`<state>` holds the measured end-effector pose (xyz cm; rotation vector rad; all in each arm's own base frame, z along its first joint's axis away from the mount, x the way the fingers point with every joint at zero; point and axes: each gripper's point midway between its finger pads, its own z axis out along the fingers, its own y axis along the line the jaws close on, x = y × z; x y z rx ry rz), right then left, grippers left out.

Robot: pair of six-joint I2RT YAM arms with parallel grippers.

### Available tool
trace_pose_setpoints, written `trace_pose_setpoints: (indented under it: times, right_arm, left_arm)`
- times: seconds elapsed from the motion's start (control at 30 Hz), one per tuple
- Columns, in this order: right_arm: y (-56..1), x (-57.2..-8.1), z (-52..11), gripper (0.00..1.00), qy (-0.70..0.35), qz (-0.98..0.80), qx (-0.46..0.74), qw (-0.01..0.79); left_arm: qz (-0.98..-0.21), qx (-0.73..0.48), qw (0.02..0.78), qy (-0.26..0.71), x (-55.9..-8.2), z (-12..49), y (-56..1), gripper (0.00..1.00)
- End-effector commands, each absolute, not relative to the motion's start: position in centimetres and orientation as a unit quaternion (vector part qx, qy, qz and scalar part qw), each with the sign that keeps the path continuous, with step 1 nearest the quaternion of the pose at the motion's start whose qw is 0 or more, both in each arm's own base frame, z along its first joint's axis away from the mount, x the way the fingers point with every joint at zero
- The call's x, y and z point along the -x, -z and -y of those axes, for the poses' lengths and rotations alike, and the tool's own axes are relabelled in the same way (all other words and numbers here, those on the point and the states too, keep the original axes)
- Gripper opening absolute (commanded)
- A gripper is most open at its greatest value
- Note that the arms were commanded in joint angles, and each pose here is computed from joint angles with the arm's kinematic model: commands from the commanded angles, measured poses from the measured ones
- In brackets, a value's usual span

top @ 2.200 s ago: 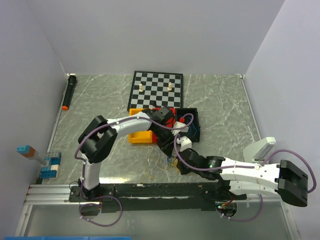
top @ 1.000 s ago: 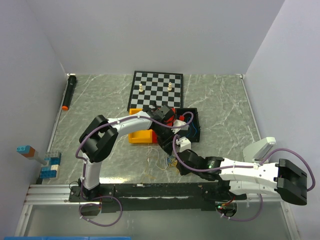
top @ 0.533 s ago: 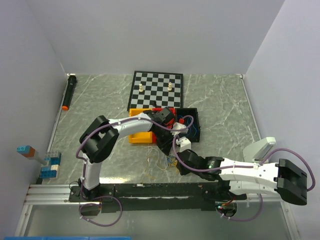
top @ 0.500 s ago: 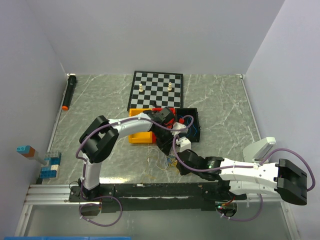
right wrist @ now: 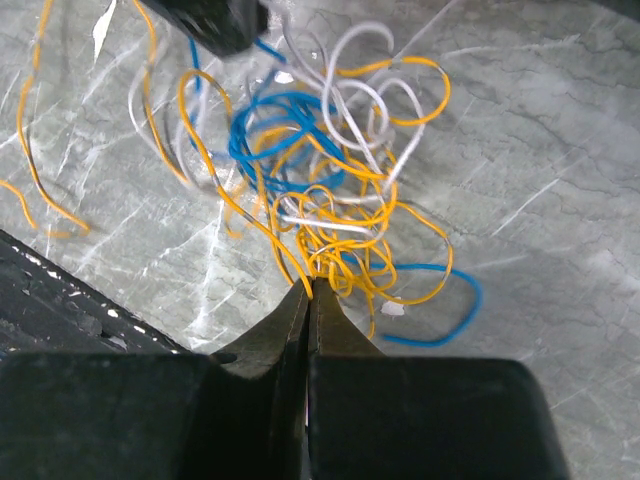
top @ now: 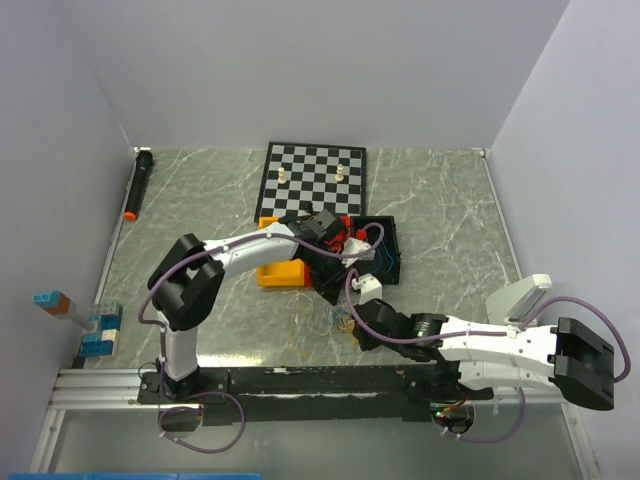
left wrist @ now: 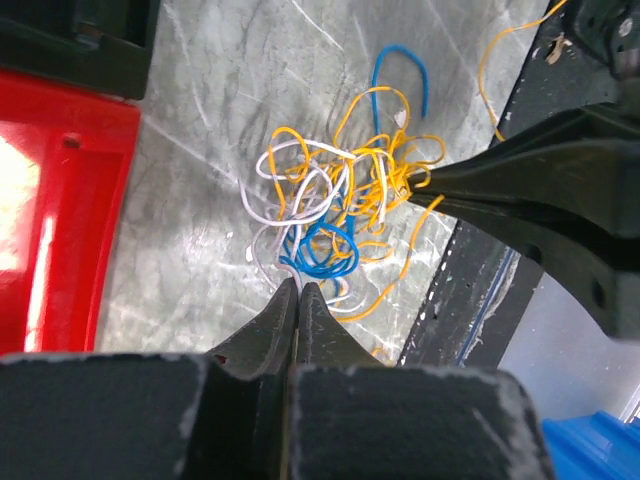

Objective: Untangle the cables

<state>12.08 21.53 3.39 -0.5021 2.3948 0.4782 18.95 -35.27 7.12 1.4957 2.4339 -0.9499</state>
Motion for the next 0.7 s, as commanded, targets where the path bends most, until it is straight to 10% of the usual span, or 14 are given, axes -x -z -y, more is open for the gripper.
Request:
trace_pose_setpoints:
  times: [0.0, 0.67]
  right_arm:
    - [-5.0, -12.6, -22.4, 0.0, -0.194, -0.904, 0.18, 0.335]
    - [-8.4, -13.9, -15.4, 0.0, -0.097, -0.923, 0.015, 0.372]
  left_arm:
    - [-0.798, -0.489, 0.097, 0.338, -19.7, 35.0, -10.8, 0.01]
    - [-0.84, -0.451, 0.155, 0.261, -22.9, 21.9, -13.7, 0.01]
